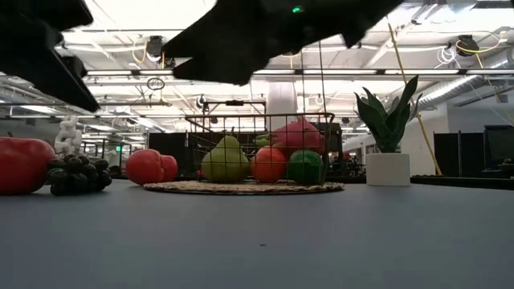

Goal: Build produce basket
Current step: Put the grapes into the gold wire basket

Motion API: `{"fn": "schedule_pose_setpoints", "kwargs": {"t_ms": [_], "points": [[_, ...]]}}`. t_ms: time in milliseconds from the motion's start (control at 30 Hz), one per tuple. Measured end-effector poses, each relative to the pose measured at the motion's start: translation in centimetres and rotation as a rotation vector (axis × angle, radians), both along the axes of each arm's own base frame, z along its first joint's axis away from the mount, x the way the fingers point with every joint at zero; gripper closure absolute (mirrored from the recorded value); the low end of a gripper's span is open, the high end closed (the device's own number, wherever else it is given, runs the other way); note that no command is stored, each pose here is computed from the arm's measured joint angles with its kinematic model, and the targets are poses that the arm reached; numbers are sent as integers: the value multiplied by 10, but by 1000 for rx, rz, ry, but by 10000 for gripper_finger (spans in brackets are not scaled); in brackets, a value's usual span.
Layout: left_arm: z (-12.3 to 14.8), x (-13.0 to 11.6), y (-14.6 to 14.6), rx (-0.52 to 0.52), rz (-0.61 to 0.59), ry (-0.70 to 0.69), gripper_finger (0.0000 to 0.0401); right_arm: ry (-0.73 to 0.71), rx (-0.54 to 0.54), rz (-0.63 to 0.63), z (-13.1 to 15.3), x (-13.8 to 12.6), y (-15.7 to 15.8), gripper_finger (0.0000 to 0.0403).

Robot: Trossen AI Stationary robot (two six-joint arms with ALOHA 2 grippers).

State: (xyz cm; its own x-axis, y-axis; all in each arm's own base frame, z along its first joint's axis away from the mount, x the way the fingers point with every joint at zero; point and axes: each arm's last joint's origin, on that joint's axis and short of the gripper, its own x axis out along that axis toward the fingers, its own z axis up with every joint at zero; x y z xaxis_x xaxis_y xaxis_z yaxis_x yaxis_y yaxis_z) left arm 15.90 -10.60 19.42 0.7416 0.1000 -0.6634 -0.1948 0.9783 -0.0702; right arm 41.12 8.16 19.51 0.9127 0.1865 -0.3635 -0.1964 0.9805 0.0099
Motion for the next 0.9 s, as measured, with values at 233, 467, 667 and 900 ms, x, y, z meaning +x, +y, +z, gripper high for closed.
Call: {"fn": "schedule_pose_setpoints", "kwargs": {"t_ms": [233, 467, 667, 900], "points": [[1, -8, -9, 6, -16, -11, 245, -27, -10, 101, -7, 34, 2, 119], [1, -7, -6, 22, 28, -33, 259, -63, 23, 86, -50, 53, 6, 119], [1, -7, -6, 29, 32, -37, 265, -129, -5, 1, -57, 63, -5, 119], [0, -10, 1, 140, 148, -76, 265, -69, -59, -44, -67, 109, -24, 119]]}}
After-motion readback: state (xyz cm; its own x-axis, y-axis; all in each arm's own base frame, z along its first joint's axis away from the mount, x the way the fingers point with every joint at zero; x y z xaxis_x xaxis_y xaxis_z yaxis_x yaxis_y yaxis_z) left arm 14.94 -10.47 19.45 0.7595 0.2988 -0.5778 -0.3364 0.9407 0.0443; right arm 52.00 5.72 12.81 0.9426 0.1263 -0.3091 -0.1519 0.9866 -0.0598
